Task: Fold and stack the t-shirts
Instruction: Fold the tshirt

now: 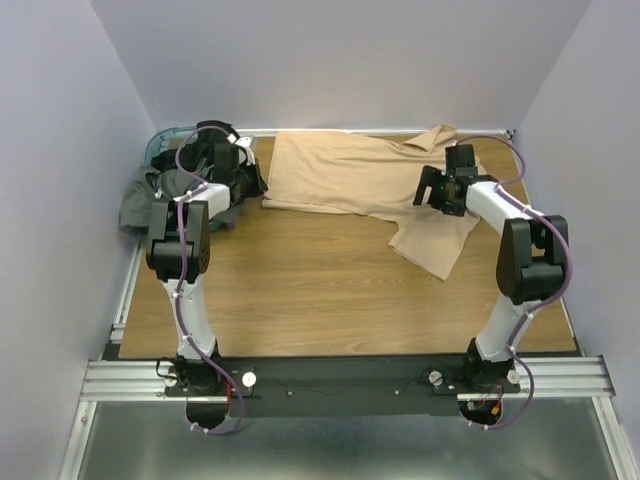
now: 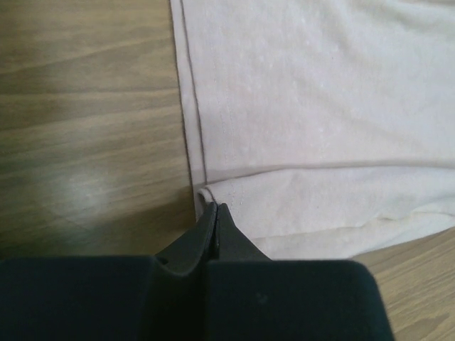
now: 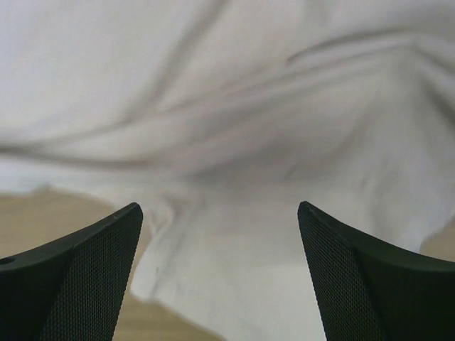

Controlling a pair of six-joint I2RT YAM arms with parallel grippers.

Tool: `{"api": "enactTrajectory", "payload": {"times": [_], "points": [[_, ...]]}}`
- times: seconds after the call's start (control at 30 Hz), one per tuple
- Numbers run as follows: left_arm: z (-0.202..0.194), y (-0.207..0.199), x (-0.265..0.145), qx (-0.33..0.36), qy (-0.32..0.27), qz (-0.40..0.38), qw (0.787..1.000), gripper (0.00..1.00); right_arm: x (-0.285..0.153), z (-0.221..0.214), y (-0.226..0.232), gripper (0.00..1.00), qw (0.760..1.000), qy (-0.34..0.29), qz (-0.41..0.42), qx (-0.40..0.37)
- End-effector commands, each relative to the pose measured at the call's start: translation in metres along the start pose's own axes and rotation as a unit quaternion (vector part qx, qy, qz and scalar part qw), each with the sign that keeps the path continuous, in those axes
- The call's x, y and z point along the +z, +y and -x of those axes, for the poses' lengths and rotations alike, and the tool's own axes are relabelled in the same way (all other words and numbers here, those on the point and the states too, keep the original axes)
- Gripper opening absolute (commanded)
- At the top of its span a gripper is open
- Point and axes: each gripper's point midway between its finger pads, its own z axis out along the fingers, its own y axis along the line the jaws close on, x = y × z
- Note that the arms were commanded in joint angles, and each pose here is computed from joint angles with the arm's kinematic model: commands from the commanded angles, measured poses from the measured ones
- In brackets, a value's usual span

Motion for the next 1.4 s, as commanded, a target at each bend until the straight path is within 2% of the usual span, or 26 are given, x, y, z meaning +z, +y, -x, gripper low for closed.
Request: {"api": "enactTrajectory", "payload": {"times": [0.0,0.13,0.4,0.53,0.73,1.07,1.37], "points": [[-0.007,-0.008,-0.005,0.01,0.005,-0.033,0.999,0.0,-0.033,-0.047,-0.015,0.95,0.998,0.023,-0.066,0.003],[-0.011,-0.011,-0.006,0.009,0.005,-0.044,0.999,0.0,-0.059,-0.107,-0.044,0.93,0.991,0.06,-0.117,0.032],[-0.011,-0.016,-0.007,0.009,0.001,-0.056,0.998,0.0,-0.093,-0.156,-0.068,0.89,0.983,0.068,-0.15,0.086],[-0.012,-0.021,-0.007,0.006,0.001,-0.071,0.997,0.0,-0.095,-0.166,-0.069,0.83,0.981,0.076,-0.147,0.096],[-0.012,-0.02,-0.008,0.007,-0.001,-0.066,0.998,0.0,-0.095,-0.18,-0.072,0.66,0.98,0.091,-0.149,0.099],[-0.012,-0.02,-0.008,0.005,-0.002,-0.068,0.998,0.0,-0.09,-0.191,-0.074,0.47,0.979,0.098,-0.147,0.097],[-0.012,-0.022,-0.011,0.004,-0.003,-0.068,0.998,0.0,-0.072,-0.189,-0.071,0.36,0.981,0.104,-0.139,0.086]]}}
